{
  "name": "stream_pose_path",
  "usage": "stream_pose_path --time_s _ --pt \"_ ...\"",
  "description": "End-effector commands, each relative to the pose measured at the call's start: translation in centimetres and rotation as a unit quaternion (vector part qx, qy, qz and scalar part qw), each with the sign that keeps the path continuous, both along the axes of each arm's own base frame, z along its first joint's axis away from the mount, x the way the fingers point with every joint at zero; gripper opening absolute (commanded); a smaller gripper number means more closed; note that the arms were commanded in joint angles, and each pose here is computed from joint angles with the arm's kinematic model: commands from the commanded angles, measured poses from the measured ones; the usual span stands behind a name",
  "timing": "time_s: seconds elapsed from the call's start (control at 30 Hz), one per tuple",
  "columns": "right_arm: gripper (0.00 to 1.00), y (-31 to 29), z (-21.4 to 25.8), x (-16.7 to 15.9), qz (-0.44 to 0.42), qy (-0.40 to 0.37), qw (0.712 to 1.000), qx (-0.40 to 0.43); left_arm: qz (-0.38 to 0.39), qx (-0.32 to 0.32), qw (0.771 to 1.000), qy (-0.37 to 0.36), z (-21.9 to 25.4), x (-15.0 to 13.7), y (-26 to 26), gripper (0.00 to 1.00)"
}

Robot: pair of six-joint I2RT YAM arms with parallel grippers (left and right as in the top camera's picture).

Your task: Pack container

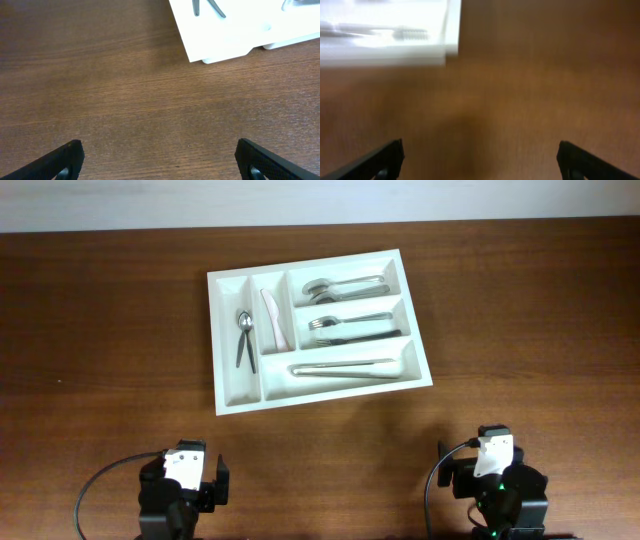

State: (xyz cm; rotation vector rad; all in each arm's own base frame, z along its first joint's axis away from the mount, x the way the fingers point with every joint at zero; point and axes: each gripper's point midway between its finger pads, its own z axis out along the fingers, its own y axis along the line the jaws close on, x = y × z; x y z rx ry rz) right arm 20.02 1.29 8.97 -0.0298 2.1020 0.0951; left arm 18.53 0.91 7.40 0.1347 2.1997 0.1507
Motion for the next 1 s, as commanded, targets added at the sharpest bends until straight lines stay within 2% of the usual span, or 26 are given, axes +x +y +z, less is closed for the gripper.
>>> stream_pose_path --time_s 0.0,0.6,0.97 --pt "0.99 -0.2 -0.5 -0.3 0.004 0.007 1.0 -0.018 -0.008 0.004 1.0 -0.002 0.0 0.0 -0.2 0.99" --pt "0.99 -1.3 -0.6 -0.3 -0.023 0.012 0.999 -0.027 -0.008 0.004 1.0 -0.002 0.0 0.0 -0.2 0.99" --pt "0.99 -0.9 -1.9 -0.6 -0.014 0.05 0.998 -0.021 -0.008 0.004 1.0 -0.002 0.0 0.0 -0.2 0.99"
